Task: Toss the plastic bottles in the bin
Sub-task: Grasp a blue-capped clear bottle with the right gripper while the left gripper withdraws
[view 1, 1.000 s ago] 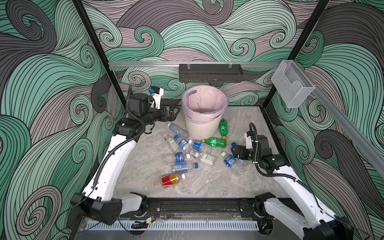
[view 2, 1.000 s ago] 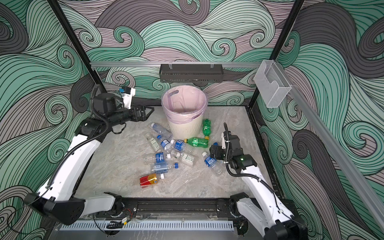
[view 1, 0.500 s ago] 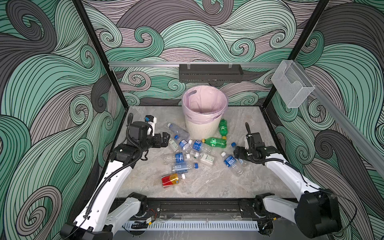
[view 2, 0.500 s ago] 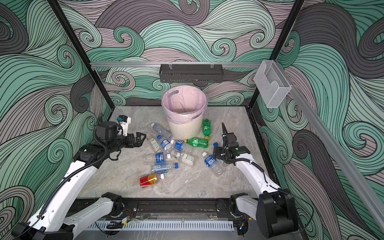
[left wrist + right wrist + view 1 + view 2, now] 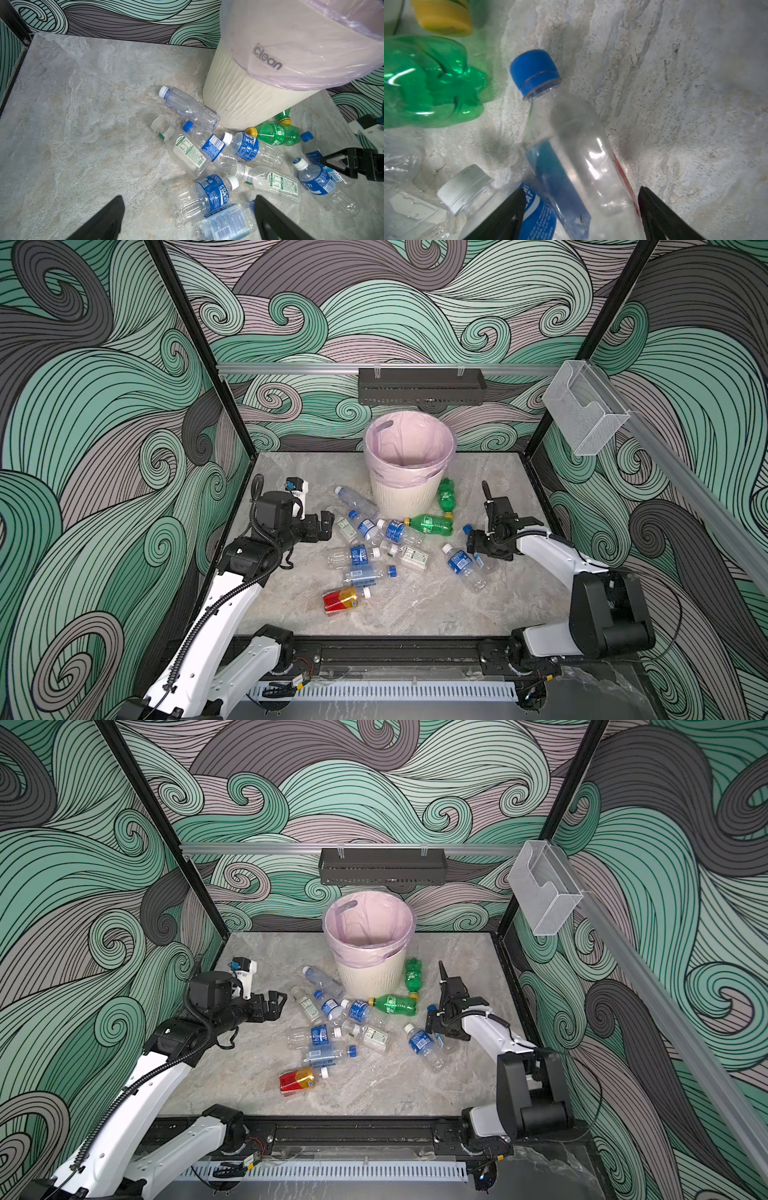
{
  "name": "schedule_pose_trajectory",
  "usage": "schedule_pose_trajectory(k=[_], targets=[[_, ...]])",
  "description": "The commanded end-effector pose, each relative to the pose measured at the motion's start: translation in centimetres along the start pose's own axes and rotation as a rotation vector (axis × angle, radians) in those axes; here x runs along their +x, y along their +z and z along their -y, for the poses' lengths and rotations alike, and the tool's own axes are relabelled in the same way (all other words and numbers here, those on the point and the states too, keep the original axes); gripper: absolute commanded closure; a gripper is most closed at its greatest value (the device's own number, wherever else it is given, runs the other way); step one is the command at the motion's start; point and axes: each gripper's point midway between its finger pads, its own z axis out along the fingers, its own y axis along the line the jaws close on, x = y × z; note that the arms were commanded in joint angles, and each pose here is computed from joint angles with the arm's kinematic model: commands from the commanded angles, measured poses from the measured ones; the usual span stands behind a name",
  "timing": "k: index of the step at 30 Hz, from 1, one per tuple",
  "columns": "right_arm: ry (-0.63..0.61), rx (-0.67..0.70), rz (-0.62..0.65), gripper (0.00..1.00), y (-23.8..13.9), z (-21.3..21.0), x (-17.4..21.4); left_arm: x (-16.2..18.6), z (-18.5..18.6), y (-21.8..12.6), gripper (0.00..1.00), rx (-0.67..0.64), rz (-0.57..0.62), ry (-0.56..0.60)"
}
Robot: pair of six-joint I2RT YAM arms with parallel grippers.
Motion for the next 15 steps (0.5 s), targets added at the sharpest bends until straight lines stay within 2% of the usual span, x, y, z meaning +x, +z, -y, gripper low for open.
schedule_pose_trajectory(k=[1,5,11,15], targets=[[-0.002,0.028,-0.025,0.18,0.4,0.4,-0.2,0.0,-0.6,-0.6,0.01,-0.025,0.016,0.017],[0.004,0.044,-0.057,0.25,1.4,0.6,0.0,0.1,-0.6,-0.6,0.01,-0.023,0.023,0.017],[0.001,0.070,-0.065,0.41,1.8,0.9,-0.2,0.6,-0.6,-0.5,0.01,-0.018,0.012,0.015],[-0.002,0.070,-0.027,0.45,0.8,1.0,-0.6,0.7,-0.6,-0.6,0.01,-0.014,0.023,0.016]])
